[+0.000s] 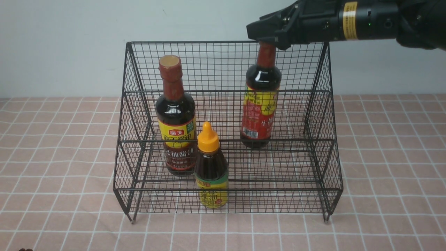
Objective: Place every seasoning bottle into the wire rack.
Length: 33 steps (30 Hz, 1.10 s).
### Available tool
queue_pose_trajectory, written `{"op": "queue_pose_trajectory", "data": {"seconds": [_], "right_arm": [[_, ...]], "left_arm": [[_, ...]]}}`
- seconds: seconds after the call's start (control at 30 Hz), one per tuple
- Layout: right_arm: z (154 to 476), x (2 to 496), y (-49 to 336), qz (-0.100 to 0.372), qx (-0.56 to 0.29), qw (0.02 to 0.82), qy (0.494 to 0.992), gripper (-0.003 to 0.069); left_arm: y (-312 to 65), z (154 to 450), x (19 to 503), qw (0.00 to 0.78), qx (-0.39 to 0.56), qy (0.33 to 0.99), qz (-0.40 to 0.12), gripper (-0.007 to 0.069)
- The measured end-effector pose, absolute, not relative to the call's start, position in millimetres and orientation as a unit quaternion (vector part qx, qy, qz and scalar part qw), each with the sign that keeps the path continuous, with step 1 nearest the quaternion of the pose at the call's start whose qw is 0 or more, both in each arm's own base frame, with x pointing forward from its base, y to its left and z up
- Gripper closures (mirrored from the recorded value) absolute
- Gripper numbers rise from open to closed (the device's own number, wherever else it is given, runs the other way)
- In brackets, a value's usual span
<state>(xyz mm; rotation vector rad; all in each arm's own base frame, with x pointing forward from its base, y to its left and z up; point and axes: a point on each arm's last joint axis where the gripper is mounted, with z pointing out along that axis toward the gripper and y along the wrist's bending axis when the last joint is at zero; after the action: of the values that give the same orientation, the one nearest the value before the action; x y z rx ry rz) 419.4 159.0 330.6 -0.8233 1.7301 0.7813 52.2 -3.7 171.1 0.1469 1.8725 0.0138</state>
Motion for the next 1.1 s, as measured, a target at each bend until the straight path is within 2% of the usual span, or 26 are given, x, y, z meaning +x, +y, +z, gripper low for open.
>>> {"op": "queue_pose_trajectory", "data": {"seconds": [0.33, 0.43, 0.57, 0.67, 0.8, 0.93, 1.1], "right_arm": [[338, 417, 158, 0.320, -0.340, 0.520, 0.715, 0.0320], [356, 410, 154, 0.307, -0.336, 0.541, 0.707, 0.0320], [410, 383, 144, 0.265, -0.316, 0.606, 0.681, 0.0346], [434, 368, 138, 0.262, -0.321, 0.630, 0.656, 0.0388], [483, 330, 125, 0.234, -0.306, 0.687, 0.616, 0.0527], [515, 297, 115, 0.224, -0.296, 0.721, 0.585, 0.0640], [556, 247, 92, 0.190, -0.274, 0.775, 0.538, 0.0668]], "left_arm": [[-4, 171, 52, 0.591, 0.063, 0.804, 0.006, 0.0632], [-4, 171, 52, 0.591, 0.063, 0.804, 0.006, 0.0632], [-4, 171, 52, 0.591, 0.063, 0.804, 0.006, 0.0632], [-4, 171, 52, 0.591, 0.063, 0.804, 0.006, 0.0632], [-4, 171, 52, 0.591, 0.063, 0.804, 0.006, 0.0632], [-4, 171, 52, 0.591, 0.063, 0.804, 0.006, 0.0632], [-4, 171, 52, 0.591, 0.063, 0.804, 0.006, 0.0632]]}}
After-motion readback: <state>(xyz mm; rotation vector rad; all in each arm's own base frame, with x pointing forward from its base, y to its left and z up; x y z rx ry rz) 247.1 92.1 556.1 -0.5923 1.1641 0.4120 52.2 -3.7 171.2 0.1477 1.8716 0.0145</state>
